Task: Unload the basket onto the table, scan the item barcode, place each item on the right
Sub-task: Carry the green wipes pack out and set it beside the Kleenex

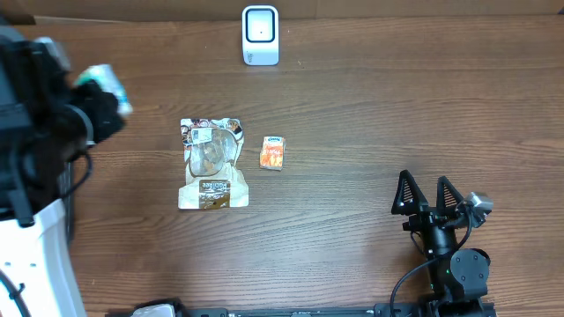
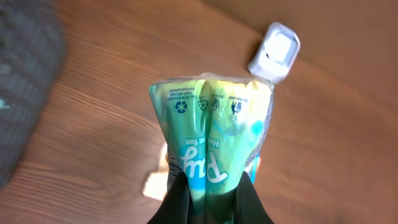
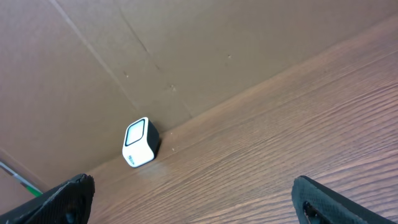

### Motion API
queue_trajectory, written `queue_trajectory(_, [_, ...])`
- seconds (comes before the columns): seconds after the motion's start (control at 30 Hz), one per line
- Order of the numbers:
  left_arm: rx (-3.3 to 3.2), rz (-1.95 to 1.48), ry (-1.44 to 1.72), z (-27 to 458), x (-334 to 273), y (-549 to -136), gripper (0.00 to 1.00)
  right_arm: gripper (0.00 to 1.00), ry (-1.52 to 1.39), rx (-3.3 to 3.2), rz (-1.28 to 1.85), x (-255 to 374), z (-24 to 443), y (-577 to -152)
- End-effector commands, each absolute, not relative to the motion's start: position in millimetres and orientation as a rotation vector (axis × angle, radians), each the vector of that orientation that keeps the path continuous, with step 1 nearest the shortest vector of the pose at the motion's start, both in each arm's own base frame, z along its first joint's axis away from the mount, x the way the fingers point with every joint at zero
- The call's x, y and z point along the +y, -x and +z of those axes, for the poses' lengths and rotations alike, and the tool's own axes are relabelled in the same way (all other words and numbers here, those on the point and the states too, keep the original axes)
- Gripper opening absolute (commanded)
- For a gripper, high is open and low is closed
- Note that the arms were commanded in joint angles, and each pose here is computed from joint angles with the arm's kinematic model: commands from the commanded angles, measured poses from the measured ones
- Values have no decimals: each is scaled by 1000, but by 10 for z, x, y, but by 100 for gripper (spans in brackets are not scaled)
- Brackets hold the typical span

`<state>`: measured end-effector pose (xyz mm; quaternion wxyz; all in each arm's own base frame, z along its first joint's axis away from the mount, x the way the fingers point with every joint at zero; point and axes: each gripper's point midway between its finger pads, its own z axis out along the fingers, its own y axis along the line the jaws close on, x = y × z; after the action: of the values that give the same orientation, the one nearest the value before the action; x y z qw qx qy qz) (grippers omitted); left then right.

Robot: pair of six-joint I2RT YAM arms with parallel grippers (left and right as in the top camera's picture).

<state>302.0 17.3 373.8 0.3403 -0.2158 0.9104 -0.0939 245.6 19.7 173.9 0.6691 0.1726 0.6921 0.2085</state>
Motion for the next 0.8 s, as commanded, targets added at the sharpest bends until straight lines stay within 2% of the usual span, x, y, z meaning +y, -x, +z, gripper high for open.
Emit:
queue_trajectory(0.0, [2471,-271,431,3552,-171,-3075,4,100,-390,1562,465,190,1708,-2461])
queue_trajectory(0.3, [2742,-219,164,2849,-936,-3374,4,100,-390,1562,465,190,1708,-2461])
queue_trajectory(0.77, [3157,-17,-77,1111,-1796,-3638,4,100,-390,1562,465,190,1708,-2461])
